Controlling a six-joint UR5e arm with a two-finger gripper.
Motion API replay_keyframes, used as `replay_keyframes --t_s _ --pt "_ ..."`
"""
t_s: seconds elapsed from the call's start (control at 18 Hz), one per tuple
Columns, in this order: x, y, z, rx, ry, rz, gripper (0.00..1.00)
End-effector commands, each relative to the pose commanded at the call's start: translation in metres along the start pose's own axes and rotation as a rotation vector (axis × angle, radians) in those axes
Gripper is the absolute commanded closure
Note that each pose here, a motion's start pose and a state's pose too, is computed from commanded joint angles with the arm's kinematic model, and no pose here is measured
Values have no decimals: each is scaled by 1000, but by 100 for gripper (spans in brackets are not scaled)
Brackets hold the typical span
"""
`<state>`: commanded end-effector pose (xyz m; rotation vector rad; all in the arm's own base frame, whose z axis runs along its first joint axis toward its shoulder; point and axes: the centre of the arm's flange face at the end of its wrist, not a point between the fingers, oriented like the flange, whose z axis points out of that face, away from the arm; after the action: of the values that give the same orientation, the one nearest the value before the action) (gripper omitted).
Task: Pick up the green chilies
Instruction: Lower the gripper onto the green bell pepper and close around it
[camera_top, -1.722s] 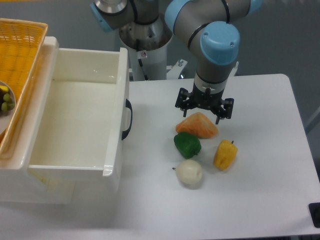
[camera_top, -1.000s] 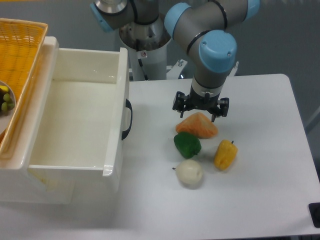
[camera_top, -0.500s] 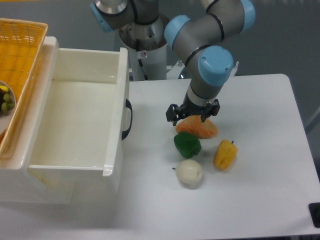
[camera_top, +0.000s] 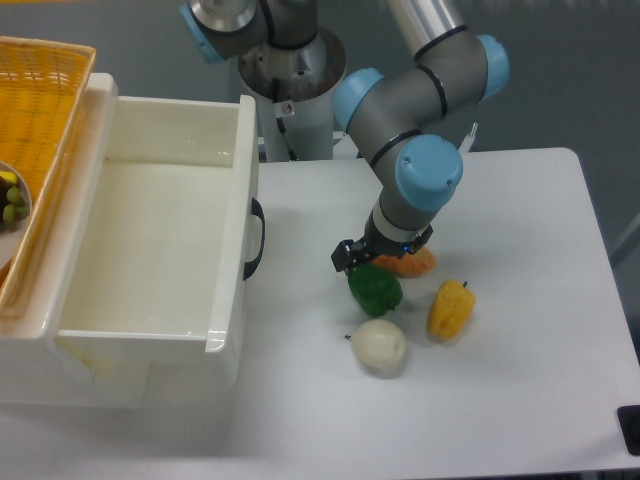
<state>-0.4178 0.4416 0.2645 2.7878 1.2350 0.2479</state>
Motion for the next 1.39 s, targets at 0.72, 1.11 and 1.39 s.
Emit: replay_keyframes --t_s 0.72,1.11,1.39 --pt "-4 -19 33 -16 -35 8 0" --pt "-4 -19 41 -24 -40 -1 0" --pt "-1 -20 51 -40 -61 3 0"
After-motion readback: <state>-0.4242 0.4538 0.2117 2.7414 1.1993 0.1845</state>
